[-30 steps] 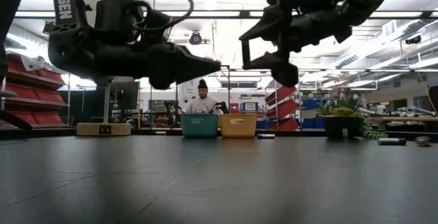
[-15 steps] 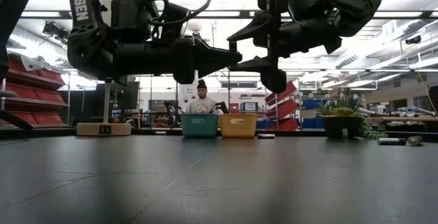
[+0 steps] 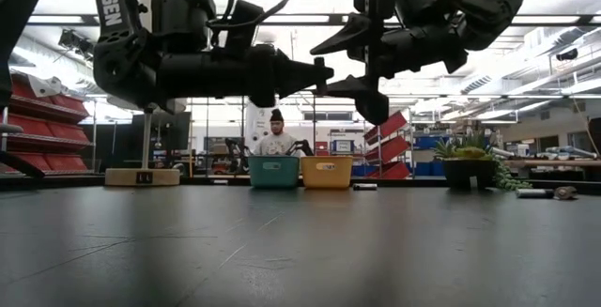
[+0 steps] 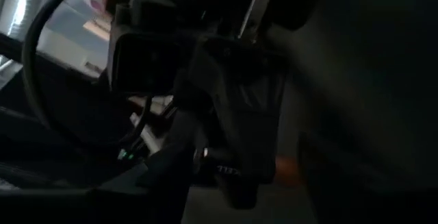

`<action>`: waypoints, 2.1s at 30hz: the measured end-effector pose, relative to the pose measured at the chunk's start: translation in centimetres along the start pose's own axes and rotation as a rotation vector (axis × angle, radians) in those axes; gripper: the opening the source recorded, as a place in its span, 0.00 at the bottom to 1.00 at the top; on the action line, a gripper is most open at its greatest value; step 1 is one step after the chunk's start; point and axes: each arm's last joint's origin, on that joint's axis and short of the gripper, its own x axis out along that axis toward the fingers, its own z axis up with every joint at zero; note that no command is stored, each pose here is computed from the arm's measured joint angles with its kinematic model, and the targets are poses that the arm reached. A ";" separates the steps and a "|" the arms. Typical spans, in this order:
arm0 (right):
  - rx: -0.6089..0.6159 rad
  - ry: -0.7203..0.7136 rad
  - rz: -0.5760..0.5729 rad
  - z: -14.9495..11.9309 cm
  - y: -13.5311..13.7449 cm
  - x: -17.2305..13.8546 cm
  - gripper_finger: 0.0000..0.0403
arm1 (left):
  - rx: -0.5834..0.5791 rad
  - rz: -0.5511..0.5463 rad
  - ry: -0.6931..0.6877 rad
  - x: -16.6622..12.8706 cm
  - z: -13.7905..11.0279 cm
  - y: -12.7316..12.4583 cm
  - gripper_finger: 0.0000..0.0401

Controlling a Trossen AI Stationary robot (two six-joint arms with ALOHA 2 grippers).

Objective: Sort batteries
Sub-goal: Put the gold black battery into the blue bin

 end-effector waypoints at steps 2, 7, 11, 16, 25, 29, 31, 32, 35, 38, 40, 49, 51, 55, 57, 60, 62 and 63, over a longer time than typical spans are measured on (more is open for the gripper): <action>-0.011 -0.026 -0.002 0.5 -0.1 -0.2 0.63 | -0.010 0.085 0.024 0.0 0.3 0.3 0.16; 0.004 -0.084 0.009 1.8 0.7 -1.8 0.66 | -0.001 0.273 0.066 -0.4 0.9 2.2 0.16; -0.062 -0.167 0.028 3.2 2.1 -3.7 0.65 | 0.070 0.441 0.223 -0.6 0.2 4.7 0.16; -0.096 -0.124 -0.113 2.6 2.6 -5.3 0.62 | -0.002 0.507 0.390 -1.1 -1.7 9.6 0.16; -0.051 0.061 -0.581 -0.5 0.2 -6.6 0.59 | -0.337 0.374 0.639 0.3 -3.3 15.4 0.26; -0.043 0.158 -0.708 -1.6 -1.0 -6.8 0.59 | -0.340 0.367 0.714 1.2 -2.7 16.6 0.43; -0.064 0.195 -0.767 -2.0 -1.4 -6.8 0.59 | -0.318 0.363 0.719 1.4 -2.4 16.8 0.49; -0.066 0.216 -0.797 -2.2 -1.7 -6.9 0.58 | -0.316 0.362 0.714 1.5 -2.3 16.8 0.51; -0.072 0.247 -0.862 -2.6 -2.1 -7.1 0.58 | -0.313 0.362 0.692 1.7 -2.1 16.9 0.54; -0.081 0.262 -0.931 -2.8 -2.3 -7.5 0.57 | -0.309 0.378 0.669 1.8 -1.9 17.1 0.55; -0.087 0.277 -0.991 -3.0 -2.5 -7.9 0.57 | -0.340 0.392 0.670 1.7 -2.0 17.0 0.56; 0.018 0.394 -1.181 -4.1 -3.2 -9.9 0.57 | -0.147 0.472 0.833 1.2 -2.5 16.3 0.49; 0.022 0.410 -1.192 -4.2 -3.2 -10.0 0.57 | -0.069 0.480 0.887 1.2 -2.4 15.8 0.45; 0.031 0.450 -1.219 -4.4 -3.3 -10.4 0.57 | 0.021 0.433 0.953 1.7 -1.9 14.8 0.36; 0.041 0.482 -1.236 -4.6 -3.3 -10.7 0.57 | 0.032 0.416 0.939 1.9 -1.6 14.4 0.31; 0.061 0.540 -1.244 -4.9 -3.3 -11.1 0.57 | 0.031 0.414 0.896 2.3 -1.2 14.2 0.26; 0.084 0.587 -1.248 -5.2 -3.2 -11.4 0.57 | -0.014 0.446 0.841 2.6 -0.9 14.3 0.24; 0.103 0.610 -1.251 -5.3 -3.2 -11.6 0.57 | -0.057 0.466 0.816 2.7 -0.8 14.4 0.23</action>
